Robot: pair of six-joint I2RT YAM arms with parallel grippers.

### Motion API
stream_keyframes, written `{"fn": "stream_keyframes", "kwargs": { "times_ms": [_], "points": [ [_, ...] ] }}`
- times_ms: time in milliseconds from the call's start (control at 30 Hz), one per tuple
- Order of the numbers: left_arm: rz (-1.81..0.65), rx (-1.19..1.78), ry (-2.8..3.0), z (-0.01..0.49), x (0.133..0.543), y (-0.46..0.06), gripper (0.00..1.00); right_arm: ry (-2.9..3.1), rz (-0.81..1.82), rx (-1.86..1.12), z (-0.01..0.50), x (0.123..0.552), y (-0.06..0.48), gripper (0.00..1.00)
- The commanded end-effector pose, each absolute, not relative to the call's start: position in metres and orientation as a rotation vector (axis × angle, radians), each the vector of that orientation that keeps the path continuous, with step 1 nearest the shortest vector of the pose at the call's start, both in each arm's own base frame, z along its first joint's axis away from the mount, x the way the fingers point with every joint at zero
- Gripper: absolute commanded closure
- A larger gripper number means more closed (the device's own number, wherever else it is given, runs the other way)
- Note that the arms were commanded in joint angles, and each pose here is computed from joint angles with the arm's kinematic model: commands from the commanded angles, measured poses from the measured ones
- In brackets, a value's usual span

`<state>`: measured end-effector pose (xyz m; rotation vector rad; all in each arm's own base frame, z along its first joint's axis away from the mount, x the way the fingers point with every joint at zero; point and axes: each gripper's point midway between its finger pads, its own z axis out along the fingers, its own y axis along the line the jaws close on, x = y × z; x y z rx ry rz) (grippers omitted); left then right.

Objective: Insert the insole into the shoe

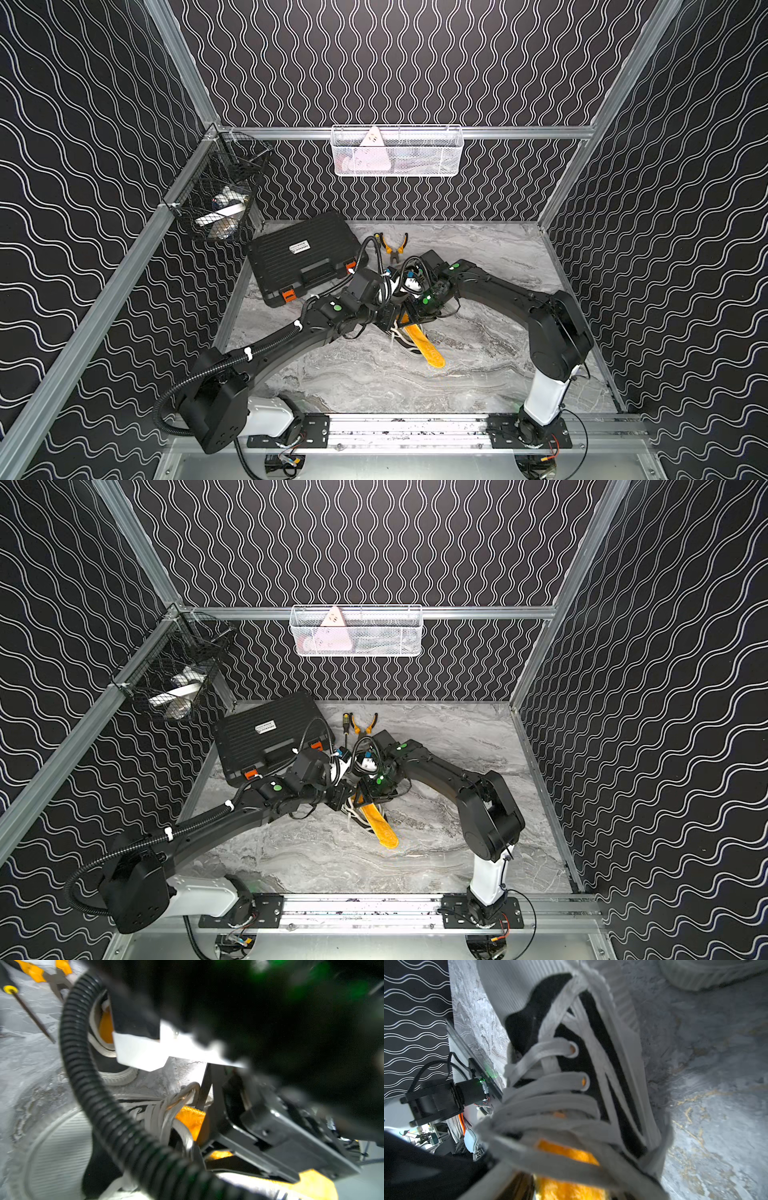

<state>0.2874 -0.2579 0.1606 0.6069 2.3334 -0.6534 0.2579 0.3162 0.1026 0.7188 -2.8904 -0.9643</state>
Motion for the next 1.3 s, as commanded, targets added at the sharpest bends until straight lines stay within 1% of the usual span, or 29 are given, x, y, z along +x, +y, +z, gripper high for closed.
{"fn": "stream_keyframes", "kwargs": {
  "times_ms": [0,33,133,233,367,467,533,633,867,1100,1167,1267],
  "points": [
    [-0.731,0.631,2.288,0.169,0.286,-0.271,1.0,-2.958,-0.955,0.738,0.105,0.271,0.327,0.43],
    [-0.704,0.604,2.306,0.165,0.289,-0.267,1.0,-2.955,-0.95,0.753,0.105,0.269,0.329,0.39],
    [-0.629,0.546,2.358,0.155,0.294,-0.256,1.0,-2.938,-0.92,0.77,0.103,0.259,0.324,0.34],
    [-0.61,0.497,2.379,0.148,0.297,-0.25,1.0,-2.939,-0.91,0.768,0.102,0.249,0.315,0.28],
    [-0.607,0.466,2.391,0.142,0.3,-0.248,1.0,-2.949,-0.862,0.742,0.099,0.24,0.302,0.27],
    [-0.602,0.461,2.405,0.137,0.301,-0.249,1.0,-2.986,-0.825,0.69,0.102,0.241,0.293,0.26],
    [-0.602,0.461,2.41,0.136,0.301,-0.249,1.0,-3.009,-0.827,0.634,0.107,0.243,0.285,0.27],
    [-0.6,0.455,2.403,0.138,0.302,-0.249,1.0,-3.002,-0.873,0.565,0.113,0.239,0.28,0.35],
    [-0.615,0.446,2.387,0.141,0.304,-0.25,1.0,-2.971,-0.882,0.425,0.098,0.236,0.282,0.48],
    [-0.557,0.383,2.401,0.138,0.309,-0.242,1.0,-3.002,-0.852,0.208,0.099,0.235,0.274,0.48],
    [-0.532,0.348,2.398,0.14,0.31,-0.237,1.0,-3.012,-0.837,0.148,0.103,0.232,0.269,0.45],
    [-0.527,0.328,2.381,0.143,0.311,-0.234,1.0,-3.05,-0.836,0.068,0.115,0.231,0.261,0.44]
  ]
}}
